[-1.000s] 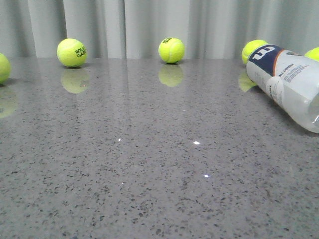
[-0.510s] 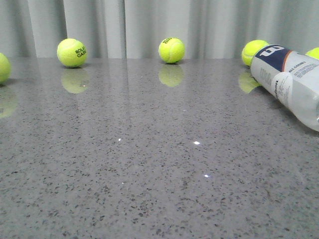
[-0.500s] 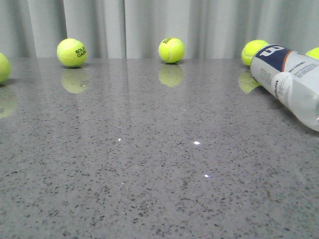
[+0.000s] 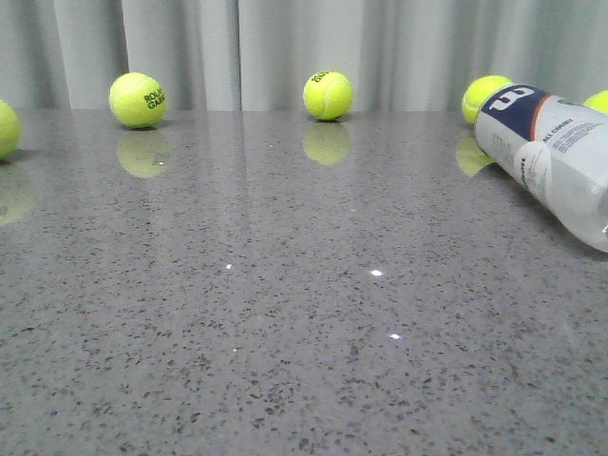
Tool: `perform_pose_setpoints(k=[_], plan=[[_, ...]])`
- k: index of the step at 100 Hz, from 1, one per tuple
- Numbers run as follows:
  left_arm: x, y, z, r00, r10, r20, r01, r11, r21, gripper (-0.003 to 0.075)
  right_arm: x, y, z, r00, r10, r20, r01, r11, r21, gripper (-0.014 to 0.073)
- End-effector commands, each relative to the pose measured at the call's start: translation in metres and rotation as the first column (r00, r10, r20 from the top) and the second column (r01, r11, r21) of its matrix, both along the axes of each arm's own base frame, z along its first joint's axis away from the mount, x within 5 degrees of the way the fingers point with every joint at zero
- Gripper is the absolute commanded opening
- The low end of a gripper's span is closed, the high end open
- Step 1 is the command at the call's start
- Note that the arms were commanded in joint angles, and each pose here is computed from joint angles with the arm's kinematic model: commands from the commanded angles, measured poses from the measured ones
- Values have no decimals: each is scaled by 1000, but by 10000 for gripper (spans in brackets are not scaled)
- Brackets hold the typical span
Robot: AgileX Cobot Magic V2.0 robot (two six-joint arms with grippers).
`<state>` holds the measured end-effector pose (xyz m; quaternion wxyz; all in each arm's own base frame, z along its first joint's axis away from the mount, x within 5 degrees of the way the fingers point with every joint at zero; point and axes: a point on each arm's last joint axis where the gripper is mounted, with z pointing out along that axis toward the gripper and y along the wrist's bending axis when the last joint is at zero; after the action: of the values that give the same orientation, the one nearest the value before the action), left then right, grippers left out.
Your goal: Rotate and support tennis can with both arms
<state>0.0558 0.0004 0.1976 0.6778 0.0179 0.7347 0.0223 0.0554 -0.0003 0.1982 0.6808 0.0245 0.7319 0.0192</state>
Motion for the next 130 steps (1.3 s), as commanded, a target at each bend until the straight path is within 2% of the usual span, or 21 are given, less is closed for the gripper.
perform_pose_setpoints(k=[1, 27, 39, 46, 55, 72, 77, 82, 105, 130], plan=[[0, 0, -6, 998, 2, 65, -2, 1000, -9, -19, -4, 0, 27, 999, -2, 50, 3, 1000, -9, -62], [0, 0, -6, 998, 2, 65, -2, 1000, -9, -18, 10, 0, 67, 993, -2, -117, 2, 1000, -8, -62], [0, 0, -6, 998, 2, 65, -2, 1000, -9, -19, 26, 0, 84, 965, -2, -262, 0, 1000, -7, -51], [0, 0, -6, 998, 2, 65, -2, 1000, -9, -18, 39, 0, 95, 940, -2, -341, 0, 1000, -6, -9], [0, 0, -6, 998, 2, 65, -2, 1000, -9, -19, 57, -1, 111, 909, -2, -417, 0, 1000, -5, 121], [0, 0, -6, 998, 2, 65, -2, 1000, -9, -19, 91, 1, 134, 854, 14, -521, -3, 1000, 22, 517], [0, 0, -6, 998, 2, 65, -2, 1000, -9, -19, 101, 2, 139, 836, 26, -548, -4, 999, 41, 594], [0, 0, -6, 998, 2, 65, -2, 1000, -9, -19, 111, 3, 144, 820, 40, -571, -5, 998, 63, 635], [0, 0, -6, 998, 2, 65, -2, 1000, -9, -19, 153, 10, 142, 698, 114, -707, -1, 988, 158, 641], [0, 0, -6, 998, 2, 65, -2, 1000, -9, -19, 190, 19, 129, 591, 218, -776, 23, 958, 287, 641]])
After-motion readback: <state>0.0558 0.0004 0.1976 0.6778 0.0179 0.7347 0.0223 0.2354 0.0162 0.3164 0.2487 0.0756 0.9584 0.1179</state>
